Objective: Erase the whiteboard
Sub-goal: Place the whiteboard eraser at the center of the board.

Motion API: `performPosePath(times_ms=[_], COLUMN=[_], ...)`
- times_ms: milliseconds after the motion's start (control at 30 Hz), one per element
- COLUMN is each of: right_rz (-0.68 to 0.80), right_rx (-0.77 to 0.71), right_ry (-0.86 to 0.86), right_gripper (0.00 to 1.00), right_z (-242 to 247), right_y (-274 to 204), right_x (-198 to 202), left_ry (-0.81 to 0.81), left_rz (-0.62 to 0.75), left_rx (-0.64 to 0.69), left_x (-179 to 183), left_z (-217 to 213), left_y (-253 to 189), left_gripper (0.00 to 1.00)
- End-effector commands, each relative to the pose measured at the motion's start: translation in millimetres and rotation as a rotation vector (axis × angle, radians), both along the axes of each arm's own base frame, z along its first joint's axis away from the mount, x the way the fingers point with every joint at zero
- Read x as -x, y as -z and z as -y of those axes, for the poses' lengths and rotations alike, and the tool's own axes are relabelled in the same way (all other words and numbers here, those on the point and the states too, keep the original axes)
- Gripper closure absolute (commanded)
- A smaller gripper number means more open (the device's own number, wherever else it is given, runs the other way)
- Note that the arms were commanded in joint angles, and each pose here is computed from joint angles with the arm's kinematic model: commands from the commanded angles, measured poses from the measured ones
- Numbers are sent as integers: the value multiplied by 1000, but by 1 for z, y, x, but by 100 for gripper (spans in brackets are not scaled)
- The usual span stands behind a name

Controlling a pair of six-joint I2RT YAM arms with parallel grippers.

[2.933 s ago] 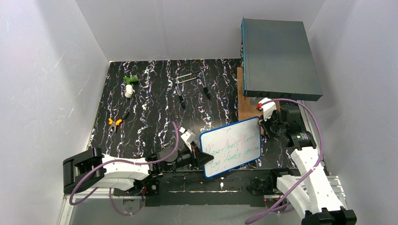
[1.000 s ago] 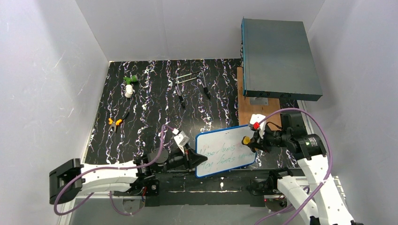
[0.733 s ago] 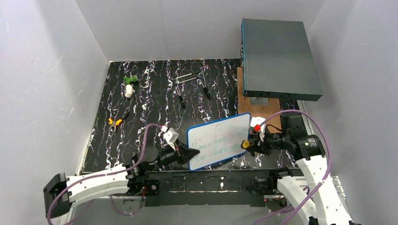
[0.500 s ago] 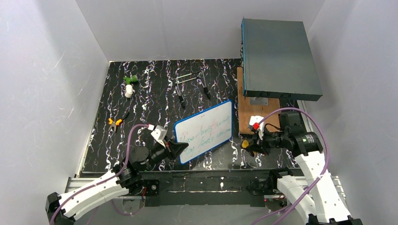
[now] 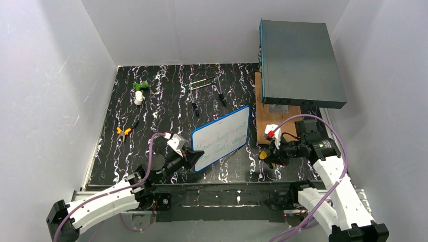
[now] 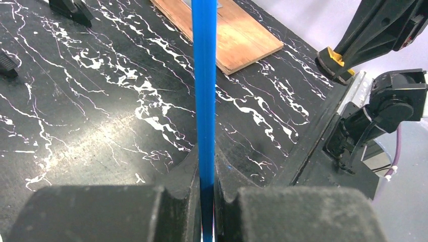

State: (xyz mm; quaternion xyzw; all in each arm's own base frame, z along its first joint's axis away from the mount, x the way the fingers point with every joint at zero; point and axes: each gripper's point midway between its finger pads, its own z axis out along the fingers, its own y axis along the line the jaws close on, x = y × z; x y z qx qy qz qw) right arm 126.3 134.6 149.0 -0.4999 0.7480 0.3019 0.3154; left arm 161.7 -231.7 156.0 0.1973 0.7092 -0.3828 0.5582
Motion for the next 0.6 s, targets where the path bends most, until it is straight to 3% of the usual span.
performPosePath(times_ms=[0, 267, 567], right_rz=[29, 134, 114], right_rx=[75, 338, 486], right_ry=[-42, -232, -183], right_gripper=[99, 99, 99], right_z=[4, -2, -13], right_y=[20, 74, 106], right_x=[-7, -16, -50], left_ry=[-23, -38, -2], left_rz=[114, 34, -21], left_rx=[41, 169, 130], left_x=[-12, -10, 1], left_z=[1, 0, -2], left_y=[-29, -10, 14], left_gripper=[100, 100, 100])
